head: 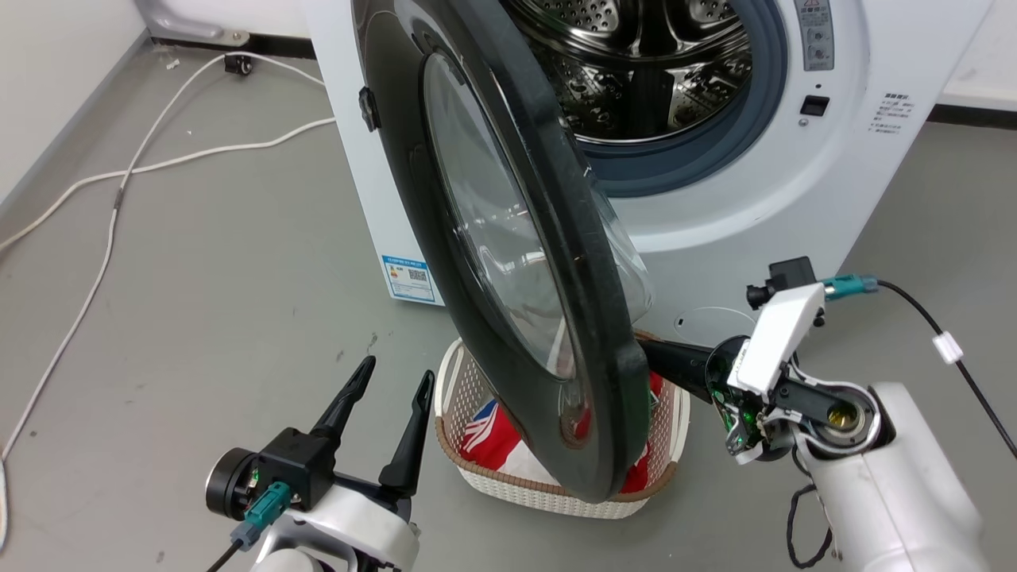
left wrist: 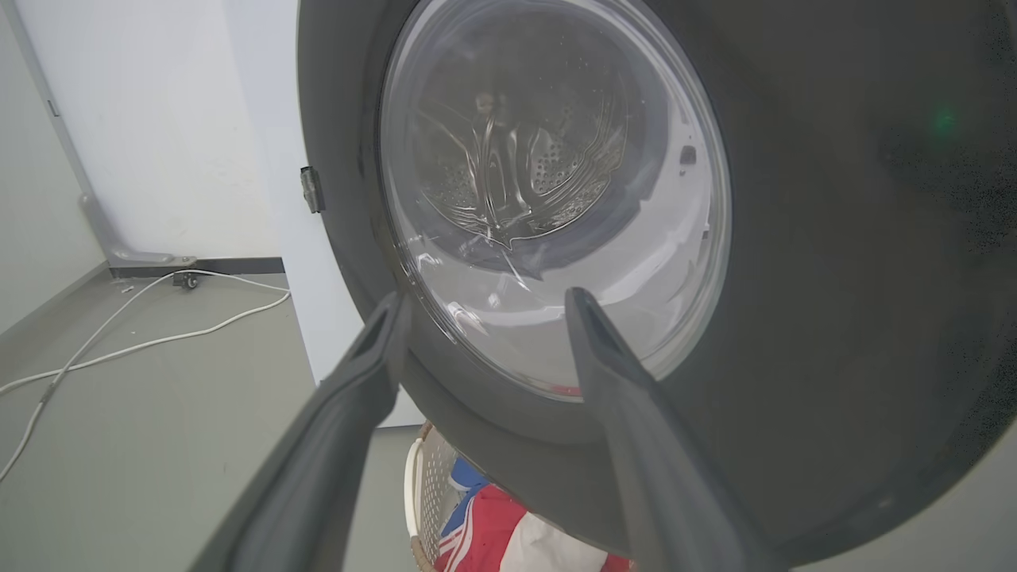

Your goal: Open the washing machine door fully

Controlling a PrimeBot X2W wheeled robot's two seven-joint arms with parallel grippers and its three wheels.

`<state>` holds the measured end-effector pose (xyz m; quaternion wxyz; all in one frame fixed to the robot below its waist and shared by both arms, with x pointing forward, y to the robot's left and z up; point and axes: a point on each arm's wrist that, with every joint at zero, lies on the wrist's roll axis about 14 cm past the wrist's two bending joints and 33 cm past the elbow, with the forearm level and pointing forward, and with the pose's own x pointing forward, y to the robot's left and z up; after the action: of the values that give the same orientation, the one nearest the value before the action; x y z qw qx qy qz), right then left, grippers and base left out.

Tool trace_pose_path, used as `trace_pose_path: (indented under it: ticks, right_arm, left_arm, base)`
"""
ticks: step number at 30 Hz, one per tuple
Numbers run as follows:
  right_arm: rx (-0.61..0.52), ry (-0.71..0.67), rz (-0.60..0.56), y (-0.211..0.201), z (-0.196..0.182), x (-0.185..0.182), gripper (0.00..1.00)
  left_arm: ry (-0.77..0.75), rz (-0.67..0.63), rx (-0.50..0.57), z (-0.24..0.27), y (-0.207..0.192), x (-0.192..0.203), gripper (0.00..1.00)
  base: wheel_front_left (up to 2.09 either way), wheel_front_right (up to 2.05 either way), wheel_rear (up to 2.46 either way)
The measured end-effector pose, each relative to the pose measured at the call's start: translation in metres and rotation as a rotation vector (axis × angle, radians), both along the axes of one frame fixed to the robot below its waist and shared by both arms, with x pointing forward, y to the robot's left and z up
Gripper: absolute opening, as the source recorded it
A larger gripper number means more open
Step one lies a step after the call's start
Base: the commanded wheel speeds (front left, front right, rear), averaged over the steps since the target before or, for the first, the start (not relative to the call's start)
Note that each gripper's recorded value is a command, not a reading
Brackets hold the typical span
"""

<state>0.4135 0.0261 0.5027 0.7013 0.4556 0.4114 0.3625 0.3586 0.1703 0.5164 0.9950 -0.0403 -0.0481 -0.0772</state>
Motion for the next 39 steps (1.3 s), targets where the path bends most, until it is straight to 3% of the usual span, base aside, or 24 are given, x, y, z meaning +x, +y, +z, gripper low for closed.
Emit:
trace_pose_path:
  ticks: [6,15,21,25,26,27,28,39]
  right_arm:
    - [-0.034,-0.171,-0.273,-0.032,0.011,0.016,0.0]
    - [-0.19,-0.409,-0.756,-0.139,0.018,0.023,0.0]
    - [-0.367,-0.572,-0.968,-0.205,0.025,0.0,0.0]
    - [-0.497,-0.688,-1.037,-0.232,0.033,-0.023,0.0]
    - [-0.545,-0.713,-1.034,-0.236,0.032,-0.028,0.28]
    - [-0.562,-0.724,-1.043,-0.24,0.033,-0.032,0.82]
    - [-0.564,-0.728,-1.058,-0.243,0.033,-0.037,1.0]
    - [-0.834,-0.966,-1.026,-0.255,0.061,-0.066,1.0]
  left_arm:
    - [-0.009,-0.006,0.001,0.002,-0.002,-0.005,1.0]
    - [-0.021,-0.023,0.009,0.006,-0.008,-0.005,1.0]
    - [-0.028,-0.021,0.014,0.009,-0.008,-0.001,1.0]
    - [-0.035,-0.012,0.007,0.011,-0.007,0.002,1.0]
    - [-0.034,-0.011,0.006,0.011,-0.007,0.002,1.0]
    - [-0.034,-0.01,0.005,0.011,-0.007,0.003,1.0]
    - [-0.034,-0.007,0.005,0.011,-0.006,0.003,1.0]
    - [-0.041,0.011,0.007,0.014,-0.003,0.009,1.0]
  base:
    - [0.0,0.0,0.0]
    - [0.0,0.0,0.0]
    - [0.0,0.0,0.0]
    - [0.0,0.0,0.0]
    - [0.0,0.0,0.0]
    - [0.0,0.0,0.0]
    - [0.0,0.0,0.0]
    - [0.0,0.0,0.0]
